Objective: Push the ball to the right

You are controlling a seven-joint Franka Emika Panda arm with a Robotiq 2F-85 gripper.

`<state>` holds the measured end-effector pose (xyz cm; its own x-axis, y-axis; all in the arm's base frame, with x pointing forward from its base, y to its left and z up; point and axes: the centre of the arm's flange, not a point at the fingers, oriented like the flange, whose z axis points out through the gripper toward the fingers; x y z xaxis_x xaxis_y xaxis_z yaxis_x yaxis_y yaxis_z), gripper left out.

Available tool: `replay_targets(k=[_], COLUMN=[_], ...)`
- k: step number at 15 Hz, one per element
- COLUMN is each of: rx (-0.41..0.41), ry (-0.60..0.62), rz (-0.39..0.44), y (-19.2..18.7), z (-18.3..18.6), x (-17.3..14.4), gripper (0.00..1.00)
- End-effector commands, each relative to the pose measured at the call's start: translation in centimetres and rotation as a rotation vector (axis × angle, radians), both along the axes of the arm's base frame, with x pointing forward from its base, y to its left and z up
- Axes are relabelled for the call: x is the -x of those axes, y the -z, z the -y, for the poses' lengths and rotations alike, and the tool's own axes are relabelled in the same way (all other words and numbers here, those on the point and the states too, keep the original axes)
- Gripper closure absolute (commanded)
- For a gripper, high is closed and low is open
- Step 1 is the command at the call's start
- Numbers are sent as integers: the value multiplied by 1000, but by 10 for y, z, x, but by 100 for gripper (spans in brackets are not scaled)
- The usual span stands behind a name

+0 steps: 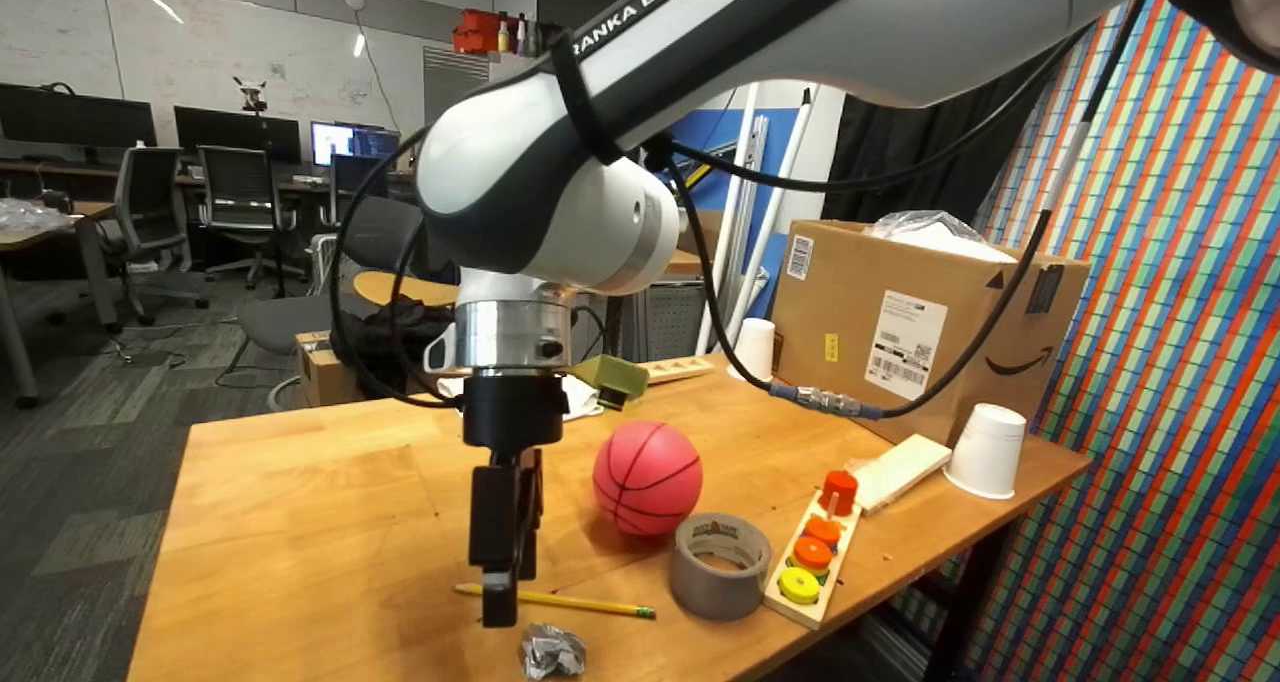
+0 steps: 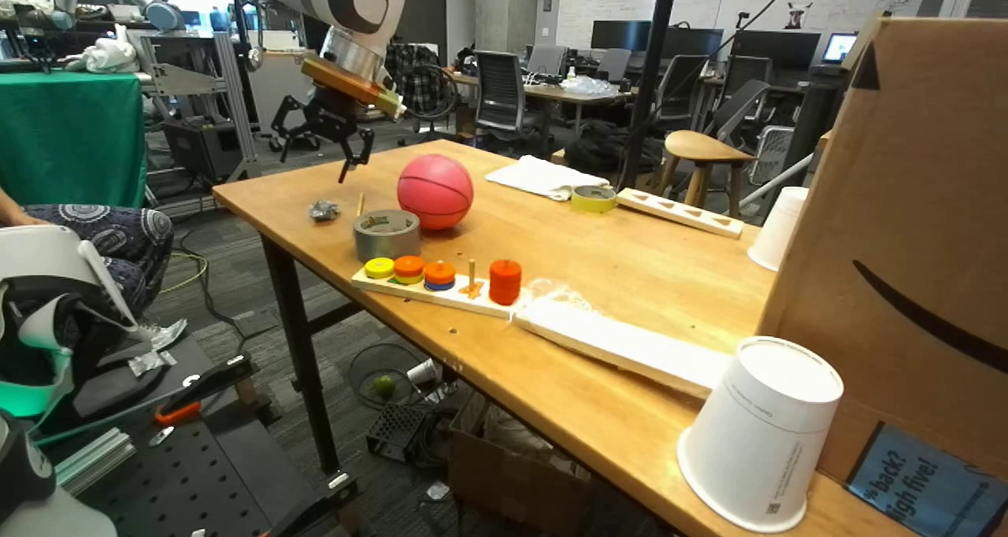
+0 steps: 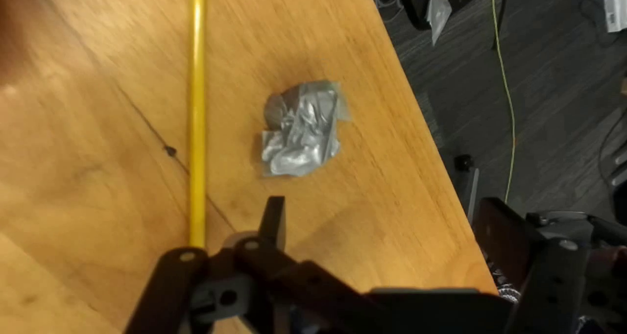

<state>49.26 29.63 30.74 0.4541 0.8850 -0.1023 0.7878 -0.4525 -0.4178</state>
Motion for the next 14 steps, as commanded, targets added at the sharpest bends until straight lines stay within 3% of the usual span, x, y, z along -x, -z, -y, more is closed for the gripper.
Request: replay_targets(k=[1,5,14], rx=[-39,-92,-18], ry=[-13,-105,-467], rz=[9,140,291], y=[-12,-24,-5], z=[27,47,90], x=[-22,-38,-43], gripper=[0,0,0])
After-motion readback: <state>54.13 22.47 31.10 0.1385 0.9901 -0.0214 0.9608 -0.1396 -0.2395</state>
